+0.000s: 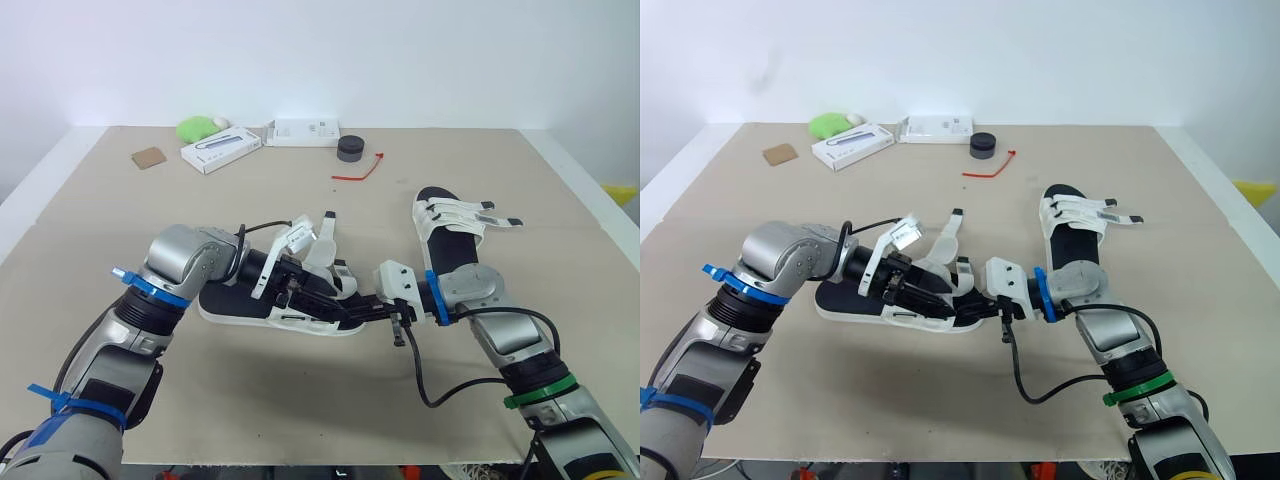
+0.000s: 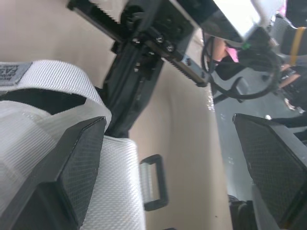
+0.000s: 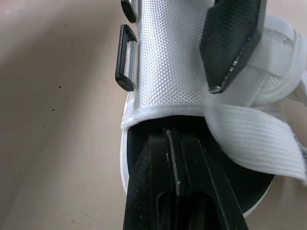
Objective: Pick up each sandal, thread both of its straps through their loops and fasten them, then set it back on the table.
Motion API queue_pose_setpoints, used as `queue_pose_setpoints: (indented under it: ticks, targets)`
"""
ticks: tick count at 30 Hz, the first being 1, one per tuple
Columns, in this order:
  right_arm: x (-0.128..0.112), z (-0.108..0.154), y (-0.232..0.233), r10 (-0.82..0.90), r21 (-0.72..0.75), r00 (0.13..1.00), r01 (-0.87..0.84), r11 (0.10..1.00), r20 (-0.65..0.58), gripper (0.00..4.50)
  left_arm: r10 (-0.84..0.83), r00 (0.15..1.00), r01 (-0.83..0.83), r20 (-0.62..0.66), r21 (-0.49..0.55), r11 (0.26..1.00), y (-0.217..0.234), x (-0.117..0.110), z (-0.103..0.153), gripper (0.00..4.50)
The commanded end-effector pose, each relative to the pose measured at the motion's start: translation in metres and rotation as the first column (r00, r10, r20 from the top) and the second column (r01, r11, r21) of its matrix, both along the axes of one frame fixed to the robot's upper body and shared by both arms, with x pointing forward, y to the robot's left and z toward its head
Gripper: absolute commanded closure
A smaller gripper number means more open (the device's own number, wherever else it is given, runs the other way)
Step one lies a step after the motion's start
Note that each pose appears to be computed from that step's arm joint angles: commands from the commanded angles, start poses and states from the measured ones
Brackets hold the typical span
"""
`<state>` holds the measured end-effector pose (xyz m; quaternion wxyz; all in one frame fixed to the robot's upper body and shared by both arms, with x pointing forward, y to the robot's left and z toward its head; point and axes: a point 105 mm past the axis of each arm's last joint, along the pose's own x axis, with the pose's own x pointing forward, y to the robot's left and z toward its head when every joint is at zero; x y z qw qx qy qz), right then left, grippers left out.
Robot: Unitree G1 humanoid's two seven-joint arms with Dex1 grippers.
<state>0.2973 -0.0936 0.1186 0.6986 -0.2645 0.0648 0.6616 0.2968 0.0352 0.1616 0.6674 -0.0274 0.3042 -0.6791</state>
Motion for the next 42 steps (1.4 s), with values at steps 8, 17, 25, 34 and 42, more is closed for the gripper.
queue_pose_setpoints:
  ticks: [8,17,25,34,42]
  targets:
    - [-0.001,0.008,0.003,0.027,0.005,0.999,-0.028,1.000,0.032,4.50,0.045,0.998,-0.044,0.036,-0.025,0.999,-0.005,0.008,0.003,0.92]
    - [-0.003,0.008,0.002,0.031,0.005,0.999,-0.031,1.000,0.029,4.50,0.071,0.994,-0.065,0.086,-0.077,0.995,0.003,0.017,0.015,4.48]
    - [-0.003,0.008,0.001,0.032,0.005,0.999,-0.032,0.999,0.028,4.50,0.144,0.983,-0.122,0.115,-0.179,0.976,0.021,0.030,0.034,4.48]
    - [-0.006,0.006,0.003,0.043,0.005,0.999,-0.043,0.999,0.020,4.50,0.094,0.993,-0.083,0.077,-0.137,0.987,0.026,0.015,0.033,4.48]
    - [-0.006,0.006,0.004,0.044,0.004,0.999,-0.045,0.999,0.022,4.50,0.024,0.996,-0.014,0.088,-0.121,0.993,0.009,0.005,0.038,1.55]
